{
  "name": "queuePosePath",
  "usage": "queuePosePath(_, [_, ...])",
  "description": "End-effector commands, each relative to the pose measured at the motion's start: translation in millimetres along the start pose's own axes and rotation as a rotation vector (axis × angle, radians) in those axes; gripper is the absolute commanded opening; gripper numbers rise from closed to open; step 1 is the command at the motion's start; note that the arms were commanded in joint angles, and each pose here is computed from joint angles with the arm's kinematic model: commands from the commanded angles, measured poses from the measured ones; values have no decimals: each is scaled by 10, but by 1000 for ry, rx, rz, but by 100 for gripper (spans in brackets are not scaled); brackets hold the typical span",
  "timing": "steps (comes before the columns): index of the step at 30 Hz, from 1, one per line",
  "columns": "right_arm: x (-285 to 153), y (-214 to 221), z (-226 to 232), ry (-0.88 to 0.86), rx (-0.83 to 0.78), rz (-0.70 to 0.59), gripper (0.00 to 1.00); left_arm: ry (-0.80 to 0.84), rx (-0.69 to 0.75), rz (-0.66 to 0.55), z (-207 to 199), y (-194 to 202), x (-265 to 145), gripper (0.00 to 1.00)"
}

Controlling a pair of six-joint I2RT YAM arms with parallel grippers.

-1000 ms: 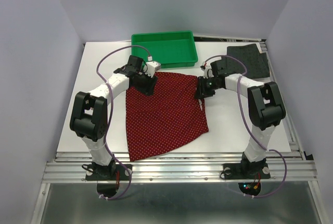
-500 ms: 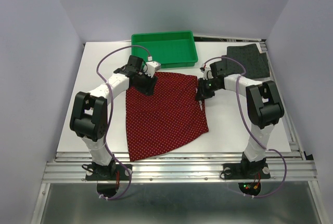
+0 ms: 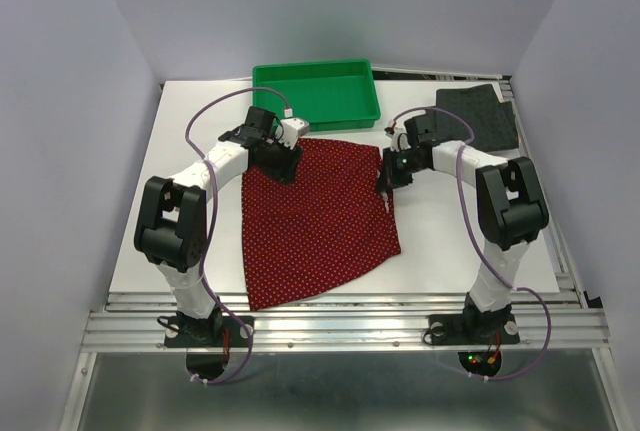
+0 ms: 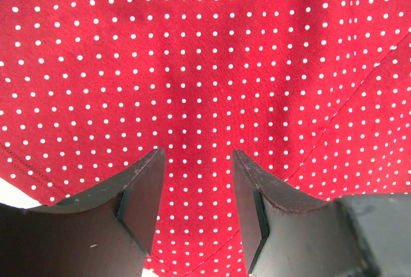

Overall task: Fold and stack the skirts
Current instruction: Flatten the skirt out

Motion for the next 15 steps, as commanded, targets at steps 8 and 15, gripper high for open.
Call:
queuePosePath(8, [-580,-229,200,81,-61,-88,1,-2,6,-23,-3,-68,-112,57])
queuePosePath(15, [-345,42,-222,167,-33,33,1,-5,5,-17,-2,-44,-115,57])
Point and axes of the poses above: each gripper's point midway between its finger pads, its own x axis out along the fingers, its own z axis along the line the jaws close on, y = z × x, the point moved 5 cm from there along -x, back along the fingers, and after that the axes turned 4 degrees about -x, right-handed, at the moved point
